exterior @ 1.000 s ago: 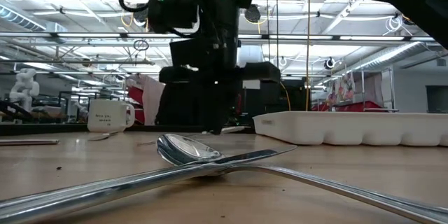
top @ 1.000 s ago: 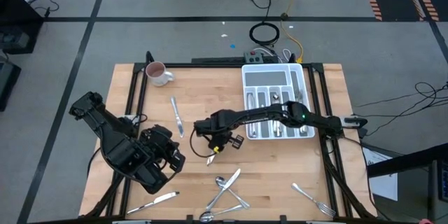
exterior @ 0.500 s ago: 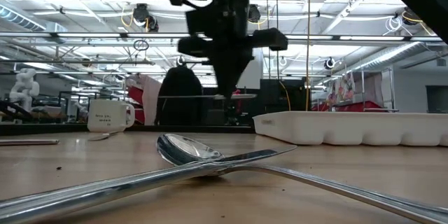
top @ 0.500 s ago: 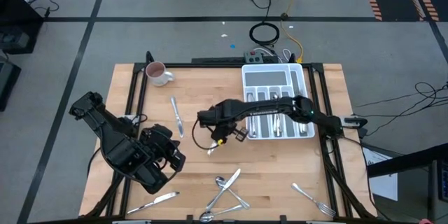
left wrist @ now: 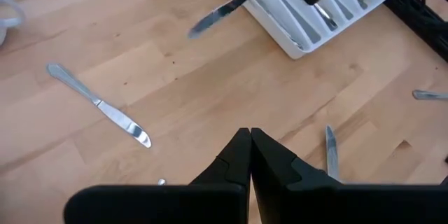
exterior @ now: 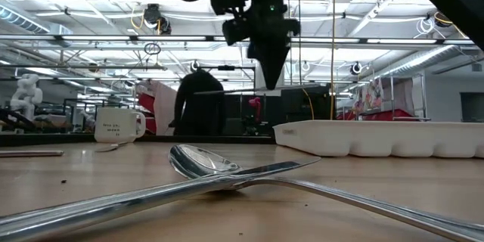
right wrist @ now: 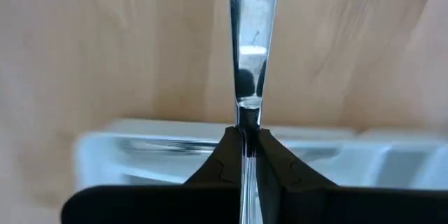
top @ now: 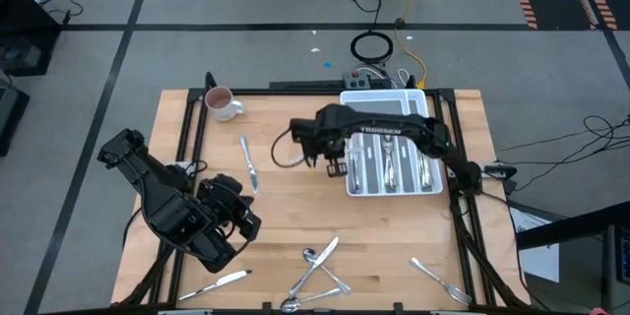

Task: Sort silverware
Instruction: Put the knife in the left section of the silverware tray

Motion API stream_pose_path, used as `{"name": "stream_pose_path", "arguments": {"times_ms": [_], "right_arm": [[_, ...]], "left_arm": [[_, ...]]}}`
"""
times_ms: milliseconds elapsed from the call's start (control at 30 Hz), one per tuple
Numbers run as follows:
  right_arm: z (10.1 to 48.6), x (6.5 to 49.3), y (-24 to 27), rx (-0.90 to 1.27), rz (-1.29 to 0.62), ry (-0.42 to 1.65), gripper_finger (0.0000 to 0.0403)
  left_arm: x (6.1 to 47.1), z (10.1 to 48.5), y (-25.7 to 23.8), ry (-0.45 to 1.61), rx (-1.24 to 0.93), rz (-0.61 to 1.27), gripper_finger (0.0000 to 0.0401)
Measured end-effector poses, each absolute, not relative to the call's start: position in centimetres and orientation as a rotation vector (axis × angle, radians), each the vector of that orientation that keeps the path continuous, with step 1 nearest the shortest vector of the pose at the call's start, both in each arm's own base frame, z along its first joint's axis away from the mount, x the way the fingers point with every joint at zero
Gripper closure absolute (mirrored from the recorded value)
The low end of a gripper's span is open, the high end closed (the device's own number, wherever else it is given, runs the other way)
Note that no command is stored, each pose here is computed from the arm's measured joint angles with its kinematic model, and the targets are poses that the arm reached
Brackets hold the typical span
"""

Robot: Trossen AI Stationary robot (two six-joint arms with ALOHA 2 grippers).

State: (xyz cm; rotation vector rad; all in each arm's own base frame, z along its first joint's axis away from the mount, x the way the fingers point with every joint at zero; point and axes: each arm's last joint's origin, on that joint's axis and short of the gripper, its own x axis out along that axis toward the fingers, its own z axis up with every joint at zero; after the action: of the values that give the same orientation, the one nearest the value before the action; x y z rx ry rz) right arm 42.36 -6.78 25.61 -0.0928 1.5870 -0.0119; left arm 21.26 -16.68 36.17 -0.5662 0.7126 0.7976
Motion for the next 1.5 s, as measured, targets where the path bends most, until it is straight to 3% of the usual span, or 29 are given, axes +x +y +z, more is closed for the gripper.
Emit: {"name": "stream_pose_path", "arguments": {"times_ms": [133,333,600,700,967,1100,1267,1500], "right_arm": [[25.8,41.9,-8.3,0.223,-0.259,1.562,0.0402],[26.2,41.8,-9.3,0.423,-0.453,1.504,0.0402],[26.5,41.7,-9.5,0.433,-0.461,1.48,0.0403],[28.3,40.9,-9.1,0.4,-0.433,1.411,0.0403],[33.1,32.4,-7.4,0.466,-0.489,1.124,0.0403],[31.5,28.4,-6.7,0.641,-0.578,0.914,0.0403],[27.9,27.6,-5.9,0.839,-0.716,0.693,0.0403],[24.0,27.5,-5.0,0.957,-0.915,0.659,0.0403]], "left_arm": [[21.3,36.2,-16.6,0.7,-0.536,0.79,0.0389],[21.3,36.2,-16.6,0.701,-0.507,0.781,0.0389],[21.3,36.3,-16.6,0.688,-0.506,0.782,0.0389],[21.2,36.4,-16.5,0.687,-0.508,0.78,0.0389],[21.4,36.6,-16.0,0.683,-0.492,0.787,0.0389],[21.9,36.6,-15.3,0.681,-0.488,0.81,0.0389],[22.7,36.6,-14.2,0.671,-0.506,0.858,0.0389],[23.3,36.6,-13.1,0.676,-0.495,0.889,0.0389]]}}
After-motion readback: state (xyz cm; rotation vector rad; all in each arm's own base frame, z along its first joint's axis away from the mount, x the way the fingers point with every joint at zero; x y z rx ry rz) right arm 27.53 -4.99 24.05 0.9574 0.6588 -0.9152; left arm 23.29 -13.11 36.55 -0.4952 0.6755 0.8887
